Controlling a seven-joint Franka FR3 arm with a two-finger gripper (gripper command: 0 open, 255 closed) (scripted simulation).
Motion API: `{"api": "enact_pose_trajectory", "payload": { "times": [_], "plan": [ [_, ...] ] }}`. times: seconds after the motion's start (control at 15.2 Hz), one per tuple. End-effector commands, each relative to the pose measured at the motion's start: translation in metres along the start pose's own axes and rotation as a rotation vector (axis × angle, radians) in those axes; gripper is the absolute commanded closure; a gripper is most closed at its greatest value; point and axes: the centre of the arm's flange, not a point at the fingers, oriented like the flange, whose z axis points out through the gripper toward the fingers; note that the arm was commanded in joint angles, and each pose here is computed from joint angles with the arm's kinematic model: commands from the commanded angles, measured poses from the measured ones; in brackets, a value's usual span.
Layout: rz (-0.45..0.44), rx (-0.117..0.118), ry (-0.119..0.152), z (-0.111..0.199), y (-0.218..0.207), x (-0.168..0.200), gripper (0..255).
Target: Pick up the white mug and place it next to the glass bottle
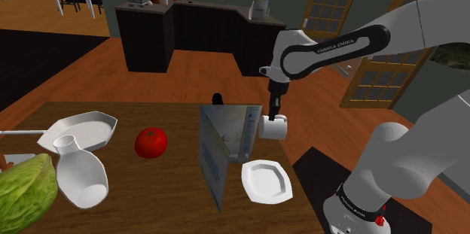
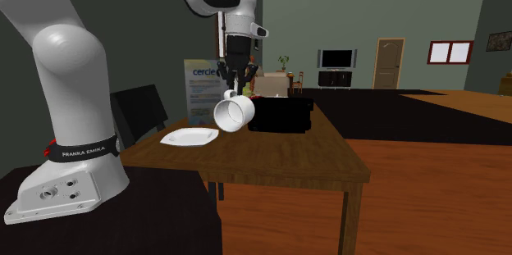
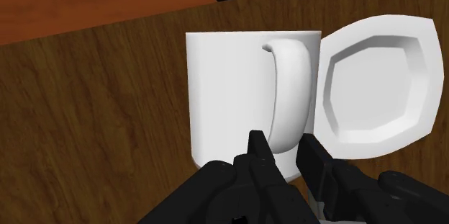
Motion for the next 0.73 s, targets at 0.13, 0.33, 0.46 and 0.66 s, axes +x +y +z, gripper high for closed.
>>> {"api": "enact_pose_trajectory", "payload": {
  "times": [0.13, 0.33, 0.46, 0.66],
  "plan": [
    [0.0, 0.0, 0.0, -0.022, -0.001, -0.001, 255],
    [0.0, 0.0, 0.0, -0.038, -0.003, -0.002, 255],
    [0.0, 0.0, 0.0, -0.049, -0.004, -0.002, 255],
    [0.0, 0.0, 0.0, -0.064, -0.005, -0.002, 255]
  ]
}}
